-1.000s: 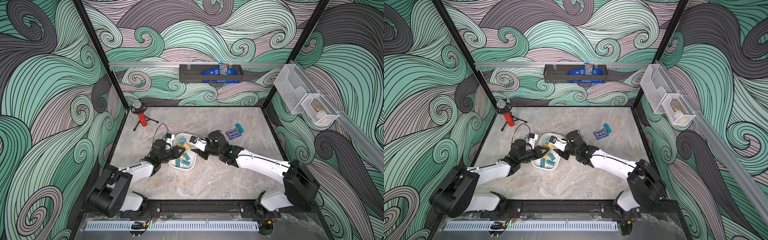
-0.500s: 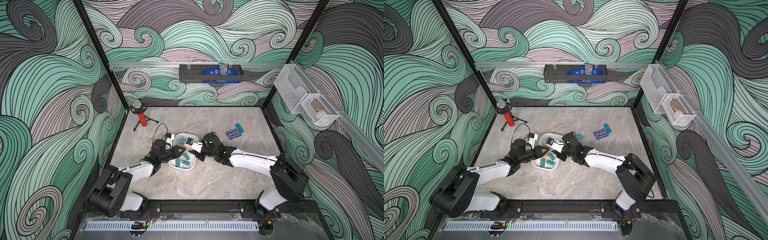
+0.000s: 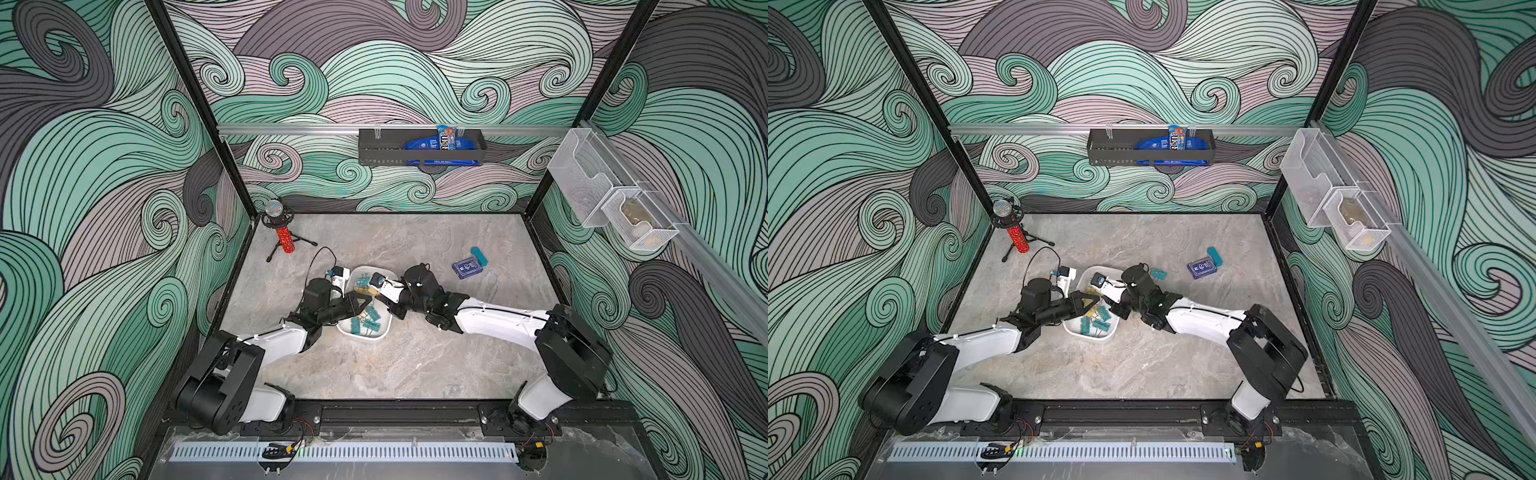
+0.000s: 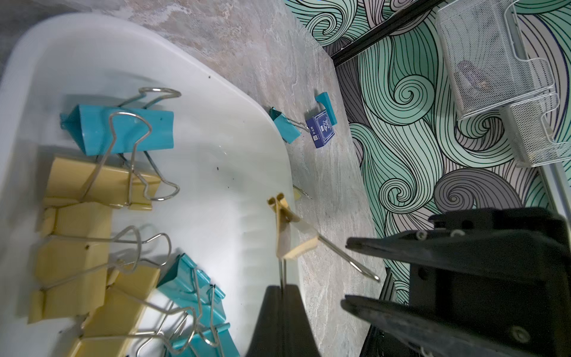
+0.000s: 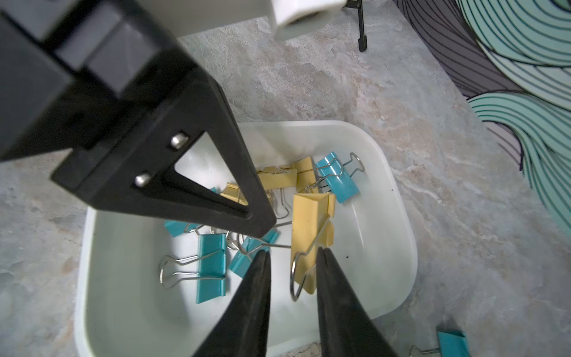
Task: Take out the binder clips from the storage box
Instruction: Place the binder clip in the storage box.
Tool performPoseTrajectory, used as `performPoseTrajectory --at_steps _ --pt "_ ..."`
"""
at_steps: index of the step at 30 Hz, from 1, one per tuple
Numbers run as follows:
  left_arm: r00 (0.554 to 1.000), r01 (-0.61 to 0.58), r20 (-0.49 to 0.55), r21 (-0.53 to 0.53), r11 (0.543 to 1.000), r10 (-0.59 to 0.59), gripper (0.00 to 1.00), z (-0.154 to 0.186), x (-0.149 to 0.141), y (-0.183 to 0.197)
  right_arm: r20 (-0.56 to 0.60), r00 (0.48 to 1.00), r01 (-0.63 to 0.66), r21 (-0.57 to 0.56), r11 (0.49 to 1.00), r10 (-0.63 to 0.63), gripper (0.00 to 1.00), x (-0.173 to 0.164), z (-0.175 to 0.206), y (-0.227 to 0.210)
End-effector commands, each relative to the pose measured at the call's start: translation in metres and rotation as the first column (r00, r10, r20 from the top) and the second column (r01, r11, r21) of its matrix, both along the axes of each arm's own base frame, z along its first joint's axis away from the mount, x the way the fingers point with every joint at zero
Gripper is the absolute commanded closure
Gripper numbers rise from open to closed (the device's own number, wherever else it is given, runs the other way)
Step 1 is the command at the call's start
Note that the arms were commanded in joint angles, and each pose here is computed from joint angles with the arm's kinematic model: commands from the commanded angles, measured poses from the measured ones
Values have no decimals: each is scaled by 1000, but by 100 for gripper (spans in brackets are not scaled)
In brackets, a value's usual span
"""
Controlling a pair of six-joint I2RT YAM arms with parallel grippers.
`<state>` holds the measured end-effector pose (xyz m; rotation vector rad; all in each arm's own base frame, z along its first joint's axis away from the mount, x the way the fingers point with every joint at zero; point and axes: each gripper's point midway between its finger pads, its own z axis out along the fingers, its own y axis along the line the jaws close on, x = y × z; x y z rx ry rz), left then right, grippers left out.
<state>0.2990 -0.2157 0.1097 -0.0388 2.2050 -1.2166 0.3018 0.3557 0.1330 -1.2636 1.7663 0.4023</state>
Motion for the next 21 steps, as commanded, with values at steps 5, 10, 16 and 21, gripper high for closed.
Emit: performPoseTrajectory --at_steps 5,10,16,21 --pt "999 18 28 -8 1000 -18 68 9 1 -4 16 1000 -11 26 1000 11 89 2 8 10" --pt "1000 -8 30 42 999 7 46 8 1 4 26 1000 -3 17 1000 3 92 3 7 9" --pt "998 -47 54 71 996 44 45 13 3 13 16 1000 -4 12 1000 3 96 4 3 9" --pt "997 -63 61 106 992 57 44 14 5 18 26 1000 10 1 1000 -10 94 5 3 5"
